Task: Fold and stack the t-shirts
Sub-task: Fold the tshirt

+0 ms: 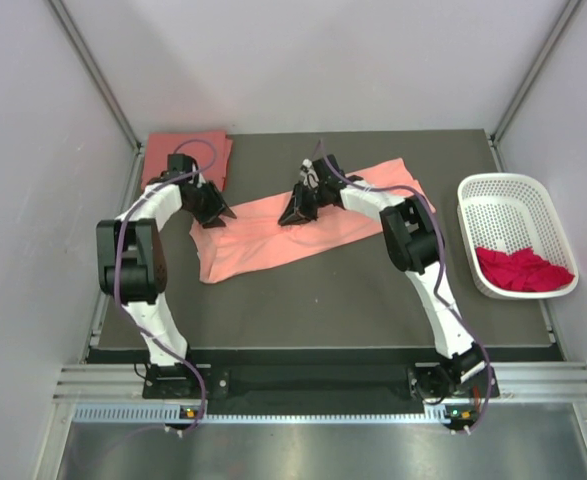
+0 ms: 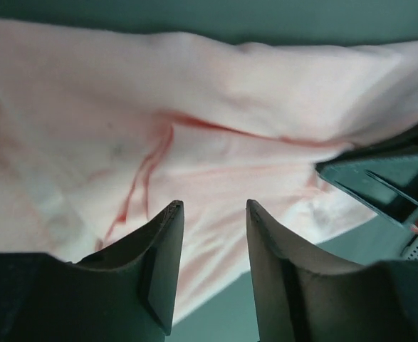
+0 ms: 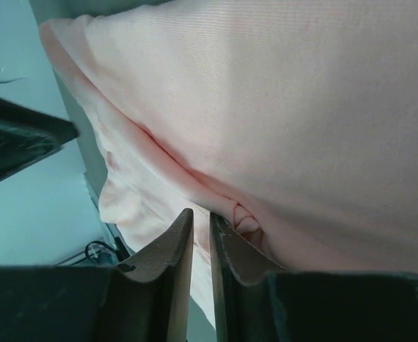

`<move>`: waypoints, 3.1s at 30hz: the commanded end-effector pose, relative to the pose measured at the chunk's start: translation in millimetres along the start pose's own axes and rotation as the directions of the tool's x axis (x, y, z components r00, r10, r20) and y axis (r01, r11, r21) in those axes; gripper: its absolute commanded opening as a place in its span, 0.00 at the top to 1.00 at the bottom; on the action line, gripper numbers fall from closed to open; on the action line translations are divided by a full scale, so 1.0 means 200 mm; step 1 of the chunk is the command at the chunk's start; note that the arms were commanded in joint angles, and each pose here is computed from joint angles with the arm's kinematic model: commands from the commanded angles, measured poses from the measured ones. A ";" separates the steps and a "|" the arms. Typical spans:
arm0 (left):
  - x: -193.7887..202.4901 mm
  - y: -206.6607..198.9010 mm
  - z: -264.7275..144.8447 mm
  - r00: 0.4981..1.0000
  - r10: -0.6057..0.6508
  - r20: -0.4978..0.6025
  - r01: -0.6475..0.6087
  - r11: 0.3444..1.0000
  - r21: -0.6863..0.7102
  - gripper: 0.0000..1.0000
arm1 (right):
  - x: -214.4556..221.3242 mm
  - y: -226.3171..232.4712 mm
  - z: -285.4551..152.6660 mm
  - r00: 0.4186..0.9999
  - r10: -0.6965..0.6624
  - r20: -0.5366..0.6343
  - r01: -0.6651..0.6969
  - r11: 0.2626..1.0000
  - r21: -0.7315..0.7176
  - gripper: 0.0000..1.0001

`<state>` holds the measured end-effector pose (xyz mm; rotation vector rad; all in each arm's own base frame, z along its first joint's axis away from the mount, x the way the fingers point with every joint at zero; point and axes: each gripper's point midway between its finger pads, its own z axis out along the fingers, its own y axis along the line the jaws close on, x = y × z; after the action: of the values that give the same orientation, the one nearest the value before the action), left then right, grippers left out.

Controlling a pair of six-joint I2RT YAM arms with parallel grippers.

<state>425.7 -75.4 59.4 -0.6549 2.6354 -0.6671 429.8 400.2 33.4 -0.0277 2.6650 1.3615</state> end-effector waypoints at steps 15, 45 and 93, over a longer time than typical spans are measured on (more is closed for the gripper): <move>0.48 0.13 -0.22 0.970 -0.233 0.064 0.236 0.970 -0.051 0.59 | -0.42 0.12 -0.78 0.888 -0.401 0.226 0.316 0.888 0.335 0.56; 0.50 0.30 -0.60 0.781 -0.472 0.409 0.550 0.830 -0.092 0.27 | -0.40 -0.44 -1.46 0.885 -0.390 0.253 0.140 0.744 0.654 0.48; 0.27 -0.31 -0.03 0.953 0.284 0.100 -0.252 0.934 -0.254 0.19 | -0.36 -0.56 -0.97 0.821 -0.551 -0.148 0.459 0.484 0.745 0.00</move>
<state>386.0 -137.4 76.8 -0.4623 2.6397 -0.1682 478.2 171.3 64.5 -0.5375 2.5907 0.0219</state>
